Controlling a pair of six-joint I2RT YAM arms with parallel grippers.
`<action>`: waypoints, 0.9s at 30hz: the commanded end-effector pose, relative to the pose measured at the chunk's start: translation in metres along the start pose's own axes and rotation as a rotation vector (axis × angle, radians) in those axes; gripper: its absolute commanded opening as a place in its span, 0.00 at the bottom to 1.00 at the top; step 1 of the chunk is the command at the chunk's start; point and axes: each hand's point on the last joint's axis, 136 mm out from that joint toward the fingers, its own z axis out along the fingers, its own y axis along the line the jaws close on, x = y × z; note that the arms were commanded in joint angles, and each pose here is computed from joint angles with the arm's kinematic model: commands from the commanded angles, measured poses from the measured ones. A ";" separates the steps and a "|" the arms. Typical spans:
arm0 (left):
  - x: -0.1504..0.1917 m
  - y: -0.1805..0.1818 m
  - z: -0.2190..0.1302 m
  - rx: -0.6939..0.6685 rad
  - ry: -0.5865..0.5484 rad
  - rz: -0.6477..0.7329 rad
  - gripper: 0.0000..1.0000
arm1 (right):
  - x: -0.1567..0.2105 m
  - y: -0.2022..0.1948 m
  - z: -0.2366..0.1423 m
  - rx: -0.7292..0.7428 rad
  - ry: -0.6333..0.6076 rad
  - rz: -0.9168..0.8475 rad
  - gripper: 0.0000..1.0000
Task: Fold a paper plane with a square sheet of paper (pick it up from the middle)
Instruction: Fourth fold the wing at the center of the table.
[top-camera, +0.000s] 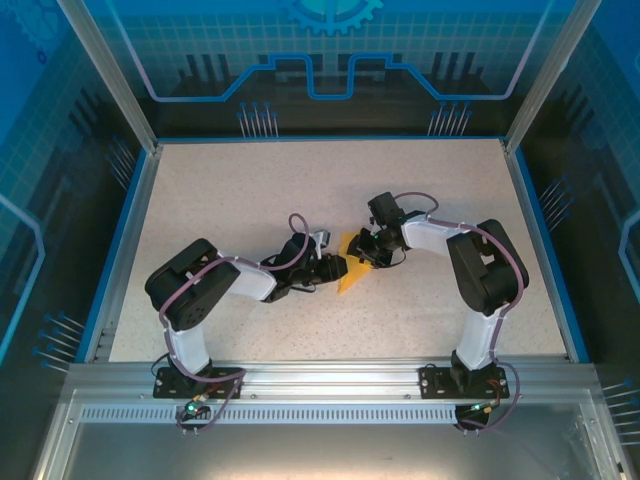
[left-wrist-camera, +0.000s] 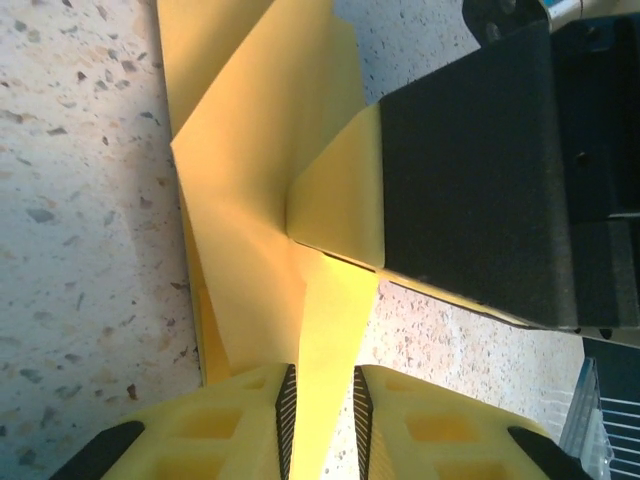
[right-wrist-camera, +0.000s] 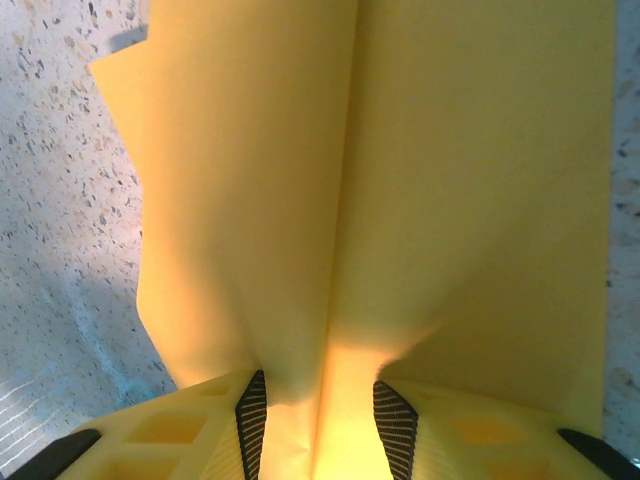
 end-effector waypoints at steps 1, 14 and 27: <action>-0.007 0.008 0.004 -0.039 -0.017 0.028 0.26 | 0.023 -0.081 0.026 0.292 0.045 0.086 0.40; -0.008 0.011 0.012 -0.055 -0.008 0.033 0.26 | 0.024 -0.091 0.024 0.332 0.030 0.082 0.38; -0.009 0.013 0.014 -0.070 -0.009 0.034 0.25 | 0.025 -0.098 0.024 0.359 0.023 0.085 0.35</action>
